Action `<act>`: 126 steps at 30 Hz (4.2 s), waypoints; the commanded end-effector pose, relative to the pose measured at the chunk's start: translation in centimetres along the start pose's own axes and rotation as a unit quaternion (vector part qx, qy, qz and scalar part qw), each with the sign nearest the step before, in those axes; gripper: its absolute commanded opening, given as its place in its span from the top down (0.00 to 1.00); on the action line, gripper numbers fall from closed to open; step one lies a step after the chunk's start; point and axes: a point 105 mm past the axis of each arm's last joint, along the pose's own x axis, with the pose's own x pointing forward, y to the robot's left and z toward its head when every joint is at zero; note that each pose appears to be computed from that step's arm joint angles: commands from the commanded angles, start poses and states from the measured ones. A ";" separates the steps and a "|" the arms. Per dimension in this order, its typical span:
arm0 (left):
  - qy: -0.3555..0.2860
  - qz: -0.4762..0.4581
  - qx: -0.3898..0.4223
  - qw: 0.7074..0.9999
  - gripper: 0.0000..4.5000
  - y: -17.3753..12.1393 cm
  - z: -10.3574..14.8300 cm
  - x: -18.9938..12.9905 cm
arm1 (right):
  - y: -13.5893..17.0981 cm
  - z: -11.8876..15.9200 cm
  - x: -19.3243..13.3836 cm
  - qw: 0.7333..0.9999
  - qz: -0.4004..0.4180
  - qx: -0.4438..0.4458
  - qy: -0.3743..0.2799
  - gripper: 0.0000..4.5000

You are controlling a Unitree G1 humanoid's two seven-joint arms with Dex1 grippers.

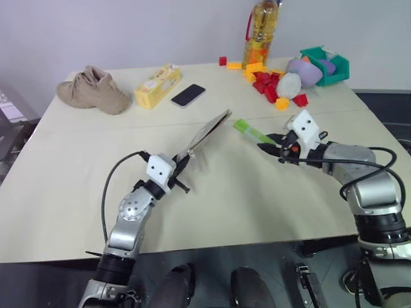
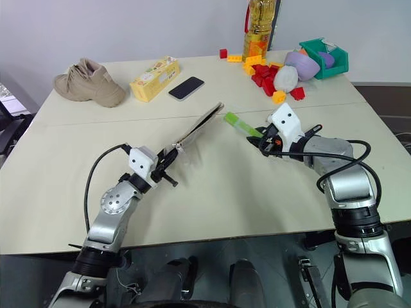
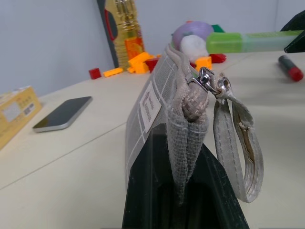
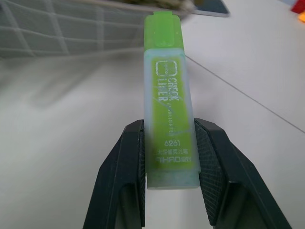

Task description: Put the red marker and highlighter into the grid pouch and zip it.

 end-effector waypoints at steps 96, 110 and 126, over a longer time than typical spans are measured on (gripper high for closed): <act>-0.024 -0.052 0.069 0.996 1.00 -1.7 1.0 1.7 | -4.4 2.2 0.2 0.981 -0.105 -0.162 -0.007 0.93; -0.033 -0.065 0.069 0.995 1.00 -2.0 1.5 1.8 | -1.3 0.9 0.2 0.962 -0.004 -0.269 0.051 0.93; -0.028 -0.223 0.114 0.968 1.00 -5.5 1.9 1.0 | 4.1 1.8 0.9 0.841 0.147 -0.520 0.032 0.93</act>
